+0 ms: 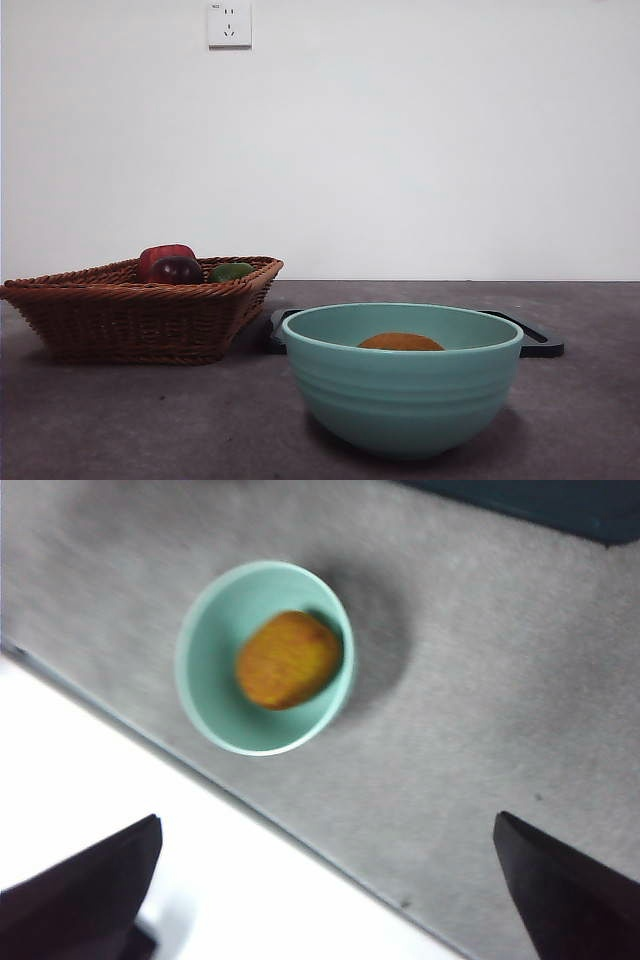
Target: Pick up the wifruite, put it on the bowl, pick up the plate, put it on desk
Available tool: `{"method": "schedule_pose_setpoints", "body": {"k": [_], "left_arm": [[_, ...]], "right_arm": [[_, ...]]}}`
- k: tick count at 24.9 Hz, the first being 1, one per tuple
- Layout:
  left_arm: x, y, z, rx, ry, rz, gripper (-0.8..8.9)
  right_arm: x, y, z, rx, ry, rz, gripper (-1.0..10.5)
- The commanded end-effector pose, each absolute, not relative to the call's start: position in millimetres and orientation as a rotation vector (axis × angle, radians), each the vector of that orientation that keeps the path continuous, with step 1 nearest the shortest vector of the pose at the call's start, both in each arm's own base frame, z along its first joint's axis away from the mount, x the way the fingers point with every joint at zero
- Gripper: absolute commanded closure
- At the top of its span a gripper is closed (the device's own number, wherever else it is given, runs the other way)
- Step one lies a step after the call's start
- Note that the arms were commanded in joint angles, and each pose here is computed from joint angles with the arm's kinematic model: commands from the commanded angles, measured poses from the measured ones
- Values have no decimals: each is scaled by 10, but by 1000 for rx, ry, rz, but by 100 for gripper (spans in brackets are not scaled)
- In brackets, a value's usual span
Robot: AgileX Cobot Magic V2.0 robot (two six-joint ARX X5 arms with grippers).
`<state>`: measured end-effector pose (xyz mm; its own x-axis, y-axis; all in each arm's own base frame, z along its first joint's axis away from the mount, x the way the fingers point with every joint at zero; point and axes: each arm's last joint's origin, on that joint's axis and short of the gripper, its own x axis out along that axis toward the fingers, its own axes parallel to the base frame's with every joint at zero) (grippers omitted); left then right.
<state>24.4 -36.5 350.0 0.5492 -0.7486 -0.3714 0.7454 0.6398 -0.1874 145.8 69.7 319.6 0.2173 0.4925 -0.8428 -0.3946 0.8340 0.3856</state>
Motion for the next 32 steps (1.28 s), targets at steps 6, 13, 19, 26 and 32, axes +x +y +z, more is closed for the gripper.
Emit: {"method": "schedule_pose_setpoints", "body": {"k": [6,13,19,26,32], "left_arm": [[238,-366,3542,-3,415,-904,282],[239,-368,3548,-7,410,-905,282],[239,-368,3548,-7,410,-905,282],[239,-368,3548,-7,410,-905,282],[239,-368,3547,-6,411,-905,282]], "right_arm": [[1860,1066,2930,-51,1264,604,266],[2079,1309,2661,-107,1322,612,266],[2251,1505,2357,-172,1384,588,266],[2384,1594,2030,-238,1479,522,384],[2432,1681,1890,-247,1492,536,682]]}}
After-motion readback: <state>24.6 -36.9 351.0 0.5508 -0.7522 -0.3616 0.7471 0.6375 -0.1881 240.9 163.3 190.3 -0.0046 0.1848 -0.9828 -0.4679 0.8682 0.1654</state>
